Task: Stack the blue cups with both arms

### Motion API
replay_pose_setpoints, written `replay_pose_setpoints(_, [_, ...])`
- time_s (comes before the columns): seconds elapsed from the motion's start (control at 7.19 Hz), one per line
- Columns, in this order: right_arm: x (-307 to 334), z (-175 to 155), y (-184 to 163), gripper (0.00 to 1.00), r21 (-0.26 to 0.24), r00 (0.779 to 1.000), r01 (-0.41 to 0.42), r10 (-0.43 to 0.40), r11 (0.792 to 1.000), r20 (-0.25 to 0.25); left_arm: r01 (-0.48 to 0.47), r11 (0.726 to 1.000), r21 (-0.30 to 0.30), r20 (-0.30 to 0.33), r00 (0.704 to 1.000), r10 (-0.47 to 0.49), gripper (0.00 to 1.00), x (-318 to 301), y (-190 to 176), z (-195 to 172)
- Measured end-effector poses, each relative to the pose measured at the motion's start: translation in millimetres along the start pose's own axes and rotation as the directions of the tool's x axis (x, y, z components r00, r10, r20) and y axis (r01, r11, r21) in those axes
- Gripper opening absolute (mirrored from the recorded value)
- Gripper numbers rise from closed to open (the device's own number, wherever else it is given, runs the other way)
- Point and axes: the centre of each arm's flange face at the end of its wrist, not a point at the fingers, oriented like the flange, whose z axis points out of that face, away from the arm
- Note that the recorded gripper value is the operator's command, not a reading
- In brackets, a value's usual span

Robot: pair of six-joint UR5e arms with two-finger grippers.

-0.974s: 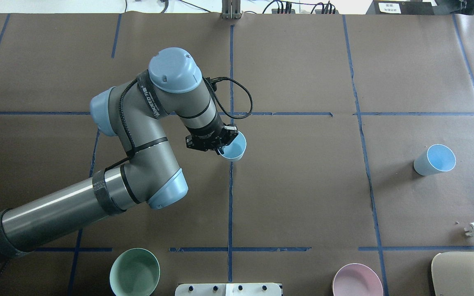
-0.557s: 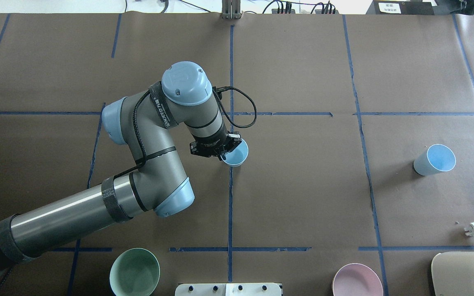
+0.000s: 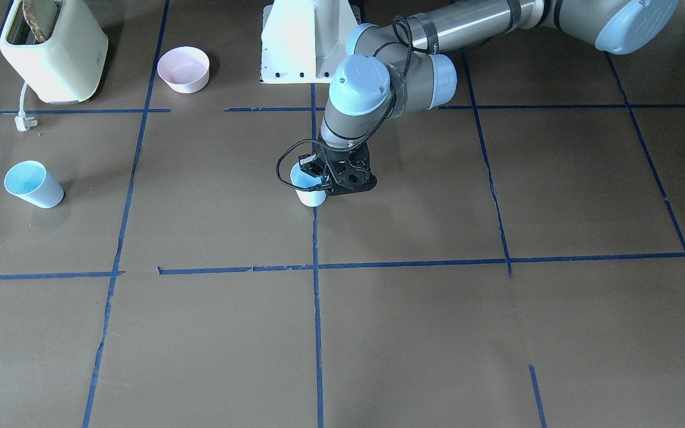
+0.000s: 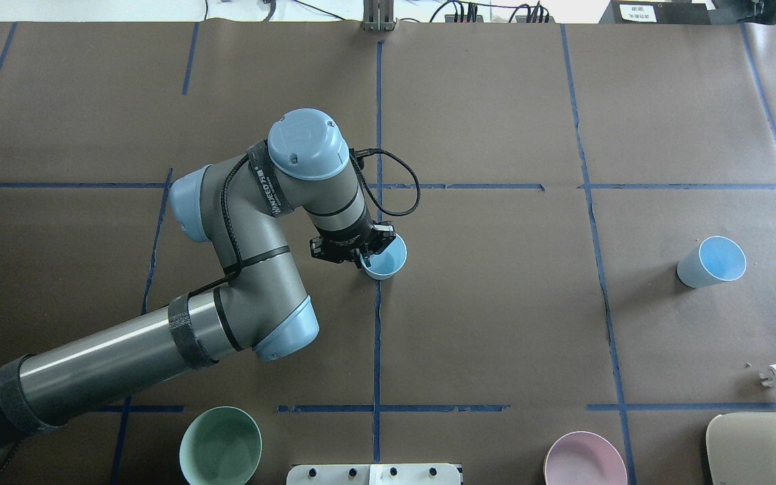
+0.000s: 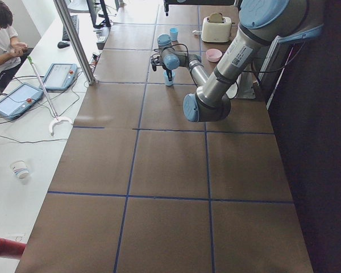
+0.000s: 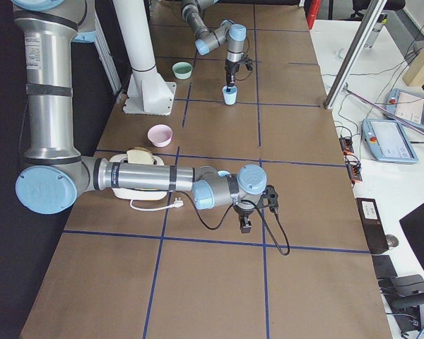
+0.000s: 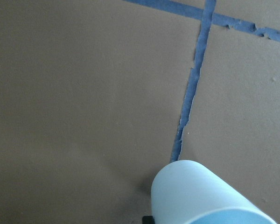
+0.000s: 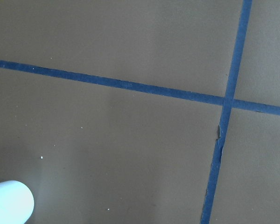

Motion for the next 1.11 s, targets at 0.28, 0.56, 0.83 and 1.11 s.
replay_pose_setpoints(0.28, [-3.1,0.4,-1.0,1.00,-0.001,1.000,0.003,-0.003,1.000,0.005,-0.002,1.000,0.001,-0.004,1.000,0.002,0.80,-0.2,0.0,-1.3])
replay_pose_setpoints(0.56, [-26.8,-3.9,-6.0,1.00,0.006,0.999,-0.024,0.024,1.000,0.024,-0.022,1.000,0.017,-0.057,0.998,0.023,0.82,4.8,5.7,-29.3])
replay_pose_setpoints(0.83, [-89.5,-8.3,-7.6,1.00,0.007,0.988,-0.150,0.149,0.989,0.044,-0.024,0.998,0.063,-0.114,0.993,0.031,0.82,-2.7,-3.1,-71.9])
replay_pose_setpoints(1.11, [-132.7,5.6,13.5,0.98,0.027,0.979,-0.202,0.201,0.979,0.046,-0.010,0.996,0.093,-0.125,0.992,0.021,0.82,-12.7,-19.5,-89.4])
